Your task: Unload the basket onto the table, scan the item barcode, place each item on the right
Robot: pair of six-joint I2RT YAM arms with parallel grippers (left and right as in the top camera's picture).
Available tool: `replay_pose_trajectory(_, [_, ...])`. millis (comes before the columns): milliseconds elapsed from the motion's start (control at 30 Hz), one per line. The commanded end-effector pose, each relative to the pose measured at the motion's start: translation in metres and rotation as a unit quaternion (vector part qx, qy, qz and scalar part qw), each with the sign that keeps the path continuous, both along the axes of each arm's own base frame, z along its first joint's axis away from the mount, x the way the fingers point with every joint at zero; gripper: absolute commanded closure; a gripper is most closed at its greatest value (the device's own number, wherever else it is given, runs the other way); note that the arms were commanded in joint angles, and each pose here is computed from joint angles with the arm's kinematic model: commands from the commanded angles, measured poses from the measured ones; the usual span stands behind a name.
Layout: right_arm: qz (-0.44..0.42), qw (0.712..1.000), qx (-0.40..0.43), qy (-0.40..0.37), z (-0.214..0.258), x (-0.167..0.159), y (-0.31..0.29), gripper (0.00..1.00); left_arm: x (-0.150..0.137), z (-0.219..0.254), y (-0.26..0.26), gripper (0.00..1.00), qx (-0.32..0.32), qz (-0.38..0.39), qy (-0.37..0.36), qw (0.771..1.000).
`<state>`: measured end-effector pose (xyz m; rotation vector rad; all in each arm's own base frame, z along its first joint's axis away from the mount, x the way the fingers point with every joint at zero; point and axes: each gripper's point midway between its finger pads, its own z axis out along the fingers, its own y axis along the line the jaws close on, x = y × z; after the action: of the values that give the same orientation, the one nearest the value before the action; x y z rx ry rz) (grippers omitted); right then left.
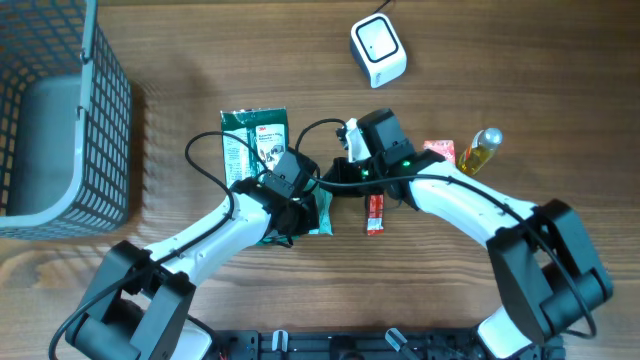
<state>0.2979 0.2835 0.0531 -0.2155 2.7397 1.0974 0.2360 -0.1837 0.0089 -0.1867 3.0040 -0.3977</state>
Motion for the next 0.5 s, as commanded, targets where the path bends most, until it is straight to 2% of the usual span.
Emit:
replay_pose_trajectory(0, [0.012, 1.0, 0.004, 0.026, -0.013, -0.01, 0.005, 0.96, -0.003, -0.016, 0.014, 0.96, 0.042, 0.0, 0.007, 0.999])
replay_pose_trajectory(300, [0.007, 0.998, -0.022, 0.056, -0.043, -0.014, 0.0, 0.96, -0.004, -0.017, 0.018, 0.96, 0.053, 0.002, 0.007, 0.999])
replay_pose_trajectory(467, [-0.043, 0.99, -0.091, 0.096, -0.082, -0.016, -0.021, 0.96, -0.006, -0.017, 0.022, 0.96, 0.063, 0.006, 0.01, 0.998])
